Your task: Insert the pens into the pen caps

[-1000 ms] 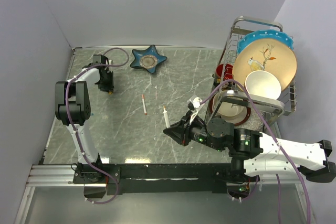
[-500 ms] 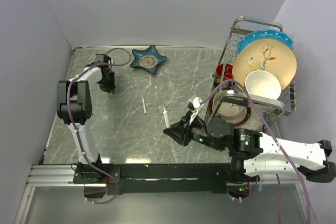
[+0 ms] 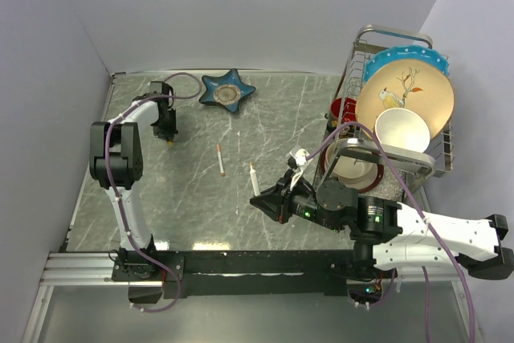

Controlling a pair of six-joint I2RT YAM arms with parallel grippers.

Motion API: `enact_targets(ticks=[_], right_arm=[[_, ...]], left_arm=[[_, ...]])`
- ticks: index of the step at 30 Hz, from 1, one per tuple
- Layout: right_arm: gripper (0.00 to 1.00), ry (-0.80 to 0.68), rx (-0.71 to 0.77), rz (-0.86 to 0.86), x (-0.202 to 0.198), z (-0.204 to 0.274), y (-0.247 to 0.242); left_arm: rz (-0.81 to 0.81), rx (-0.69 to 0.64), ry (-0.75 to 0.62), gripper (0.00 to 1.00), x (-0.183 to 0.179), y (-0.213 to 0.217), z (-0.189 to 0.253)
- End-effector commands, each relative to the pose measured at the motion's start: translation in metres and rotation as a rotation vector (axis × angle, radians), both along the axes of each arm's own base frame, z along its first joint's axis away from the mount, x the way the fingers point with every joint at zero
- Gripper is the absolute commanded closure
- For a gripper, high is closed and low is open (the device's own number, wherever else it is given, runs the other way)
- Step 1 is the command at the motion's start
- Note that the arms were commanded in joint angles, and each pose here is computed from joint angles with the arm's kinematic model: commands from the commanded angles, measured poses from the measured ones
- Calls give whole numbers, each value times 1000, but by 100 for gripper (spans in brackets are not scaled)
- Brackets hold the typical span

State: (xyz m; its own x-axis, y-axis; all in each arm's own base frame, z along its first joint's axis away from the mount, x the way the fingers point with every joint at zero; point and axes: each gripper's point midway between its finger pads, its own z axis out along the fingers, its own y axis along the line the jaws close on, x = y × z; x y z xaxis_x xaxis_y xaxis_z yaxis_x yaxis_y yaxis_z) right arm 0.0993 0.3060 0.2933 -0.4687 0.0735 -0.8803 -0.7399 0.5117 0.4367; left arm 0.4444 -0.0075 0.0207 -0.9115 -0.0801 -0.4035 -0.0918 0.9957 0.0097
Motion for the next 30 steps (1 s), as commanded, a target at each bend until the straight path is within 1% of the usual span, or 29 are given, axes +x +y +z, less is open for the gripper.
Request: enact_targets(ticks=[1,2,4,5,7,8,10,12,13,14,16,17,21,22,24,25,27,28,29,30], right_arm=[[100,10,38,-11,1,11,1],[100,15,36,-4,-1,11,2],[100,20,41,0,-2,12,3],[100,23,41,-2,-2,13,3],[100,27,33,-9,-1,13,2],[100,29,23,-11,-1,12,3],[100,36,-4,-18,0,11,4],[100,43,-14,-18,0,11,5],[100,48,-23,-19,0,9,7],[100,56,-25,-16,-1,8,9],[100,69,-34,-3,-3,5,14],[100,77,-38,-3,-3,4,16],[100,95,-60,-20,0,1,24],[100,100,-76,-21,1,-3,28],[100,105,-79,-29,2,0,32],[100,110,-99,-29,3,-6,37],[100,114,-95,-36,5,-4,44],[100,121,-113,-35,6,-10,51],[100,121,-122,-38,8,-13,54],[100,122,-120,-42,9,-11,58]], left_arm=[[14,-80,88,99,-21,-22,-25],[30,-137,83,99,-24,-32,-23],[67,-170,71,99,-29,-36,-20],[101,-193,70,99,-38,-40,-18],[143,-215,38,99,-40,-41,-14],[163,-253,34,99,-50,-47,-10],[174,-294,-6,99,-51,-52,-3],[193,-345,-39,99,-61,-59,10],[185,-376,-75,99,-59,-63,17],[191,-404,-102,99,-66,-66,27],[184,-459,-135,99,-74,-73,36],[175,-488,-182,99,-74,-76,54],[139,-593,-284,99,-83,-90,91],[101,-641,-315,99,-90,-98,107],[75,-701,-370,99,-92,-106,126],[33,-751,-395,99,-101,-113,140],[3,-815,-445,99,-105,-121,159],[-21,-847,-472,99,-115,-125,168],[-47,-909,-469,99,-123,-133,178],[-82,-936,-510,99,-125,-137,190]])
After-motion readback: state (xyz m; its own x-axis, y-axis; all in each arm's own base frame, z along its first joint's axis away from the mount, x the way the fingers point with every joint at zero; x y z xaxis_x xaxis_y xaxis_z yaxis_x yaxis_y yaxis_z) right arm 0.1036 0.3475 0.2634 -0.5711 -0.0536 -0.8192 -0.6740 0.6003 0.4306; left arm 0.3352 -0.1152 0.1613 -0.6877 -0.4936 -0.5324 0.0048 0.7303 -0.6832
